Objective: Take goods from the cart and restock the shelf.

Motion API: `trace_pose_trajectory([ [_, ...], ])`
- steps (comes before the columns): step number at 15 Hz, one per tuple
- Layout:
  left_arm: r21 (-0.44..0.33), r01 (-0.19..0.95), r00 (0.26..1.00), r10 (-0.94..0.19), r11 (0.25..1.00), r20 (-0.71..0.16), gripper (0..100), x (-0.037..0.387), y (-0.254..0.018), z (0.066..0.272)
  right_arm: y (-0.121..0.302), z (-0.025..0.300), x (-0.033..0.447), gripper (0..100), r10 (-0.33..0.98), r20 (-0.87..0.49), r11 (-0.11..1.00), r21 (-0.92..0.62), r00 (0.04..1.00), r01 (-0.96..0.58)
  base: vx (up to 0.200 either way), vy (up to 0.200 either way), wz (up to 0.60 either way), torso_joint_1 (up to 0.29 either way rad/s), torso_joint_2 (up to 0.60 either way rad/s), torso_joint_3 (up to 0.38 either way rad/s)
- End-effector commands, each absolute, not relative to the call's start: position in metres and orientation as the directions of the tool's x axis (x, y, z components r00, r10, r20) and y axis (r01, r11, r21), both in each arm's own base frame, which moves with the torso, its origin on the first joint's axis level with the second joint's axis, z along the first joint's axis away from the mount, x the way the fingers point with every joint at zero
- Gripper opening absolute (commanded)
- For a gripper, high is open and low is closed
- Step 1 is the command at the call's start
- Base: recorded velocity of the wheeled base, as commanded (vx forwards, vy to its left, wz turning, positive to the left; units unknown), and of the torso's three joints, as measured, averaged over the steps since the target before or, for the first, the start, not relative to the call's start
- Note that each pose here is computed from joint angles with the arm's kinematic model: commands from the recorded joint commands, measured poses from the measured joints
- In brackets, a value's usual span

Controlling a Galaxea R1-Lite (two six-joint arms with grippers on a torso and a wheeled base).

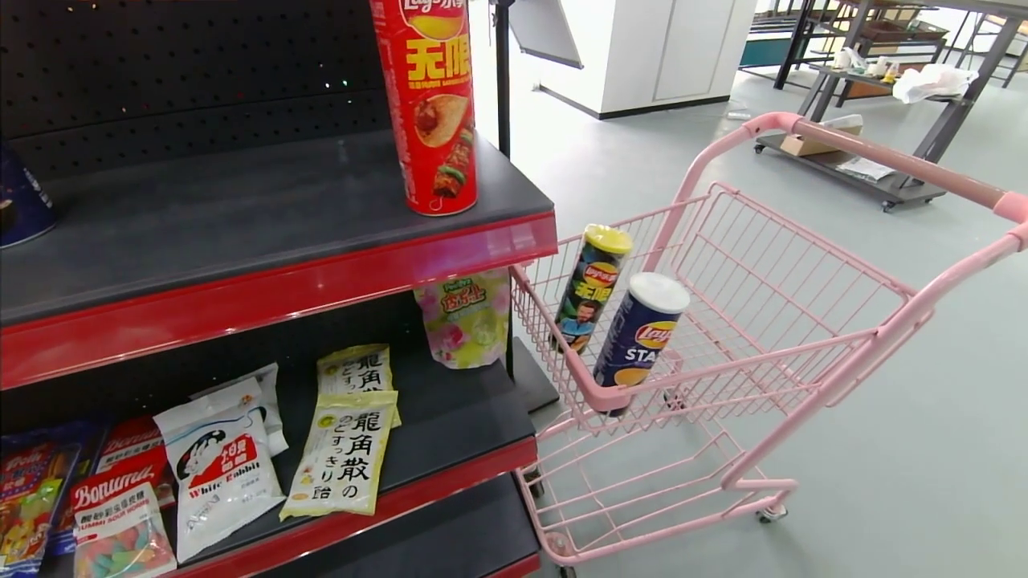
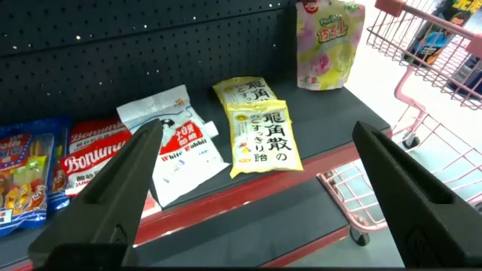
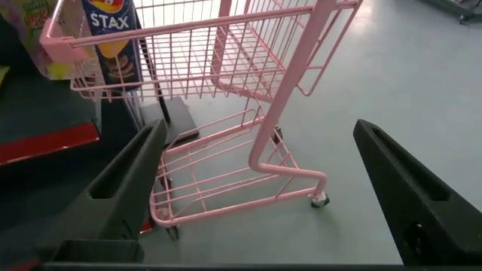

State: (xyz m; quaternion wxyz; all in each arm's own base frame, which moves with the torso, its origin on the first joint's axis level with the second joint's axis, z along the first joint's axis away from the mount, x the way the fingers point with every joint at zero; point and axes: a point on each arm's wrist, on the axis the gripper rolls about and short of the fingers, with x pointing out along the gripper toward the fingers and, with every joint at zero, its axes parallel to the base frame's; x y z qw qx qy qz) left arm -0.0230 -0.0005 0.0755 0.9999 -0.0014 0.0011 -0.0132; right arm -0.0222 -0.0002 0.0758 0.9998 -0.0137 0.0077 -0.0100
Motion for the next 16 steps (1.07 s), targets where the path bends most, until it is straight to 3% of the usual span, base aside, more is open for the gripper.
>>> trace_pose_trajectory([
  [1, -0.003, 0.026, 1.0, -0.026, 1.0, -0.005, 100, -0.023, -0.001, 0.075, 0.0, 0.076, -0.023, 100, -0.021, -0.009, 0.999, -0.037, 1.0, 0.021, 0.0, 0.0, 0.0, -0.022, 0.06, 0.046],
  [2, 0.0, 0.026, 1.0, -0.026, 1.0, -0.003, 100, -0.023, -0.001, 0.075, 0.0, 0.117, -0.027, 100, 0.032, 0.052, 0.999, -0.041, 0.998, -0.03, 0.0, 0.0, 0.0, 0.0, 0.0, 0.0],
  [3, -0.002, 0.028, 1.0, -0.028, 1.0, -0.003, 100, -0.023, -0.001, 0.075, 0.002, 0.185, 0.0, 100, 0.095, -0.021, 0.995, 0.023, 0.995, -0.094, 0.0, 0.0, 0.0, 0.0, 0.0, 0.0],
  [4, -0.002, 0.029, 1.0, -0.029, 1.0, -0.003, 100, -0.023, -0.001, 0.075, 0.004, 0.223, 0.024, 100, 0.157, -0.026, 0.98, 0.125, 0.987, -0.153, 0.0, 0.0, 0.0, 0.0, 0.0, 0.0],
  [5, -0.002, 0.029, 1.0, -0.029, 1.0, -0.002, 100, -0.023, -0.001, 0.076, 0.008, 0.245, 0.048, 100, 0.264, -0.041, 0.957, 0.134, 0.964, -0.256, 0.0, 0.0, 0.0, 0.0, 0.0, 0.0],
  [7, -0.002, 0.029, 1.0, -0.029, 1.0, -0.003, 100, -0.023, -0.001, 0.075, 0.019, 0.244, 0.108, 100, 0.344, -0.133, 0.934, 0.151, 0.929, -0.324, 0.0, 0.0, 0.0, 0.0, 0.0, 0.0],
  [9, -0.002, 0.029, 1.0, -0.029, 1.0, -0.003, 100, -0.023, -0.001, 0.075, 0.027, 0.218, 0.169, 100, 0.355, -0.214, 0.928, 0.195, 0.91, -0.317, 0.0, 0.0, 0.0, 0.0, 0.0, 0.0],
  [10, -0.002, 0.029, 1.0, -0.029, 1.0, -0.003, 100, -0.023, -0.001, 0.075, 0.038, 0.204, 0.192, 100, 0.462, -0.216, 0.882, 0.215, 0.86, -0.42, 0.0, 0.0, 0.0, 0.0, 0.0, 0.0],
  [12, -0.002, 0.029, 1.0, -0.029, 1.0, -0.003, 100, -0.023, -0.001, 0.075, 0.048, 0.185, 0.216, 100, 0.538, -0.266, 0.84, 0.243, 0.8, -0.485, 0.0, 0.0, 0.0, 0.0, 0.0, 0.0],
  [16, -0.002, 0.029, 1.0, -0.029, 1.0, -0.003, 100, -0.023, -0.001, 0.075, 0.062, 0.16, 0.243, 100, 0.564, -0.334, 0.825, 0.27, 0.755, -0.496, 0.0, 0.0, 0.0, 0.0, 0.0, 0.0],
])
